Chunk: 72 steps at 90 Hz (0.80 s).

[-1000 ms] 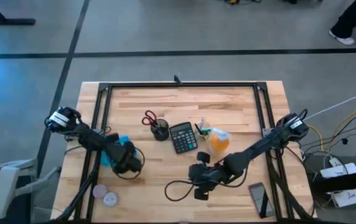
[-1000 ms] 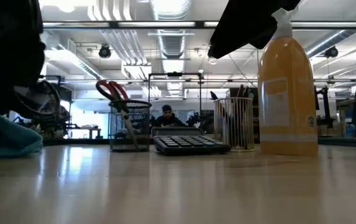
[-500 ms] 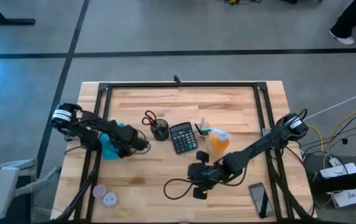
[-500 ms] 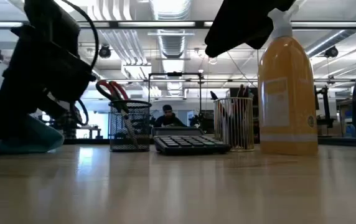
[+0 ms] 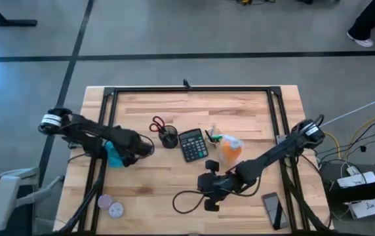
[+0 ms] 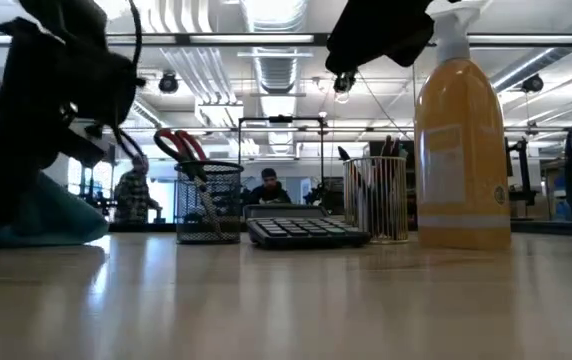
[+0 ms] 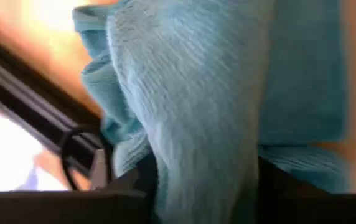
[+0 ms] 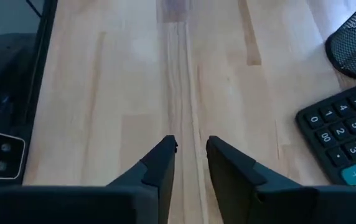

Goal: Apply microfiber cloth
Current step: Move the blue microfiber cloth to the middle left

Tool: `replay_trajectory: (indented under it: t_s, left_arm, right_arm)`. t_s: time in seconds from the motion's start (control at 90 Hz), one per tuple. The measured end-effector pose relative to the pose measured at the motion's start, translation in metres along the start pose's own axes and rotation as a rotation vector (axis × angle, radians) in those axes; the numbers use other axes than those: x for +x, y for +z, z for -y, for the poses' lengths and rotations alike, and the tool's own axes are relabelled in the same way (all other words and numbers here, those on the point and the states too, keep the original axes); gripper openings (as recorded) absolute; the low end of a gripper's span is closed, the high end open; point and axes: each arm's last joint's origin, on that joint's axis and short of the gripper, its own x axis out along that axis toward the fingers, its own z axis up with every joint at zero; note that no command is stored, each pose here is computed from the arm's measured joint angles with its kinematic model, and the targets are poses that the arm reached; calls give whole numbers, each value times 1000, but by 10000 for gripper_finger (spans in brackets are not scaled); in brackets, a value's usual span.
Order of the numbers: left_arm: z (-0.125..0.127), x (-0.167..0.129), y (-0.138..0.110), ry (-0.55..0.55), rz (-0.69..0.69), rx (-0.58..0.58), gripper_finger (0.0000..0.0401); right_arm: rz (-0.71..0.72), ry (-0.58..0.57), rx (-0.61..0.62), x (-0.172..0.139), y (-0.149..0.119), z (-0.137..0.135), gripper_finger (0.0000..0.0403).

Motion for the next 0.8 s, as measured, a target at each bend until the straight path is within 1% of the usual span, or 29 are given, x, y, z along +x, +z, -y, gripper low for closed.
replay_trajectory:
  t_s: [0.233, 0.378, 0.478, 0.633, 0.8]
  left_arm:
    - [-13, -23, -15, -155, 161, -12, 227]
    - [-23, -35, -24, -243, 282, -13, 254]
    - [-28, -42, -27, -326, 425, -3, 263]
    - [-33, -49, -30, -466, 668, 12, 267]
    - [-40, -53, -38, -568, 867, 27, 252]
  right_arm:
    - [27, 7, 13, -9, 5, 3, 133]
    - [49, 7, -7, -17, 11, 8, 149]
    - [61, 7, -52, -22, 14, 11, 152]
    - [75, -8, -110, -27, 16, 17, 127]
    - [56, -33, -127, -30, 11, 30, 75]
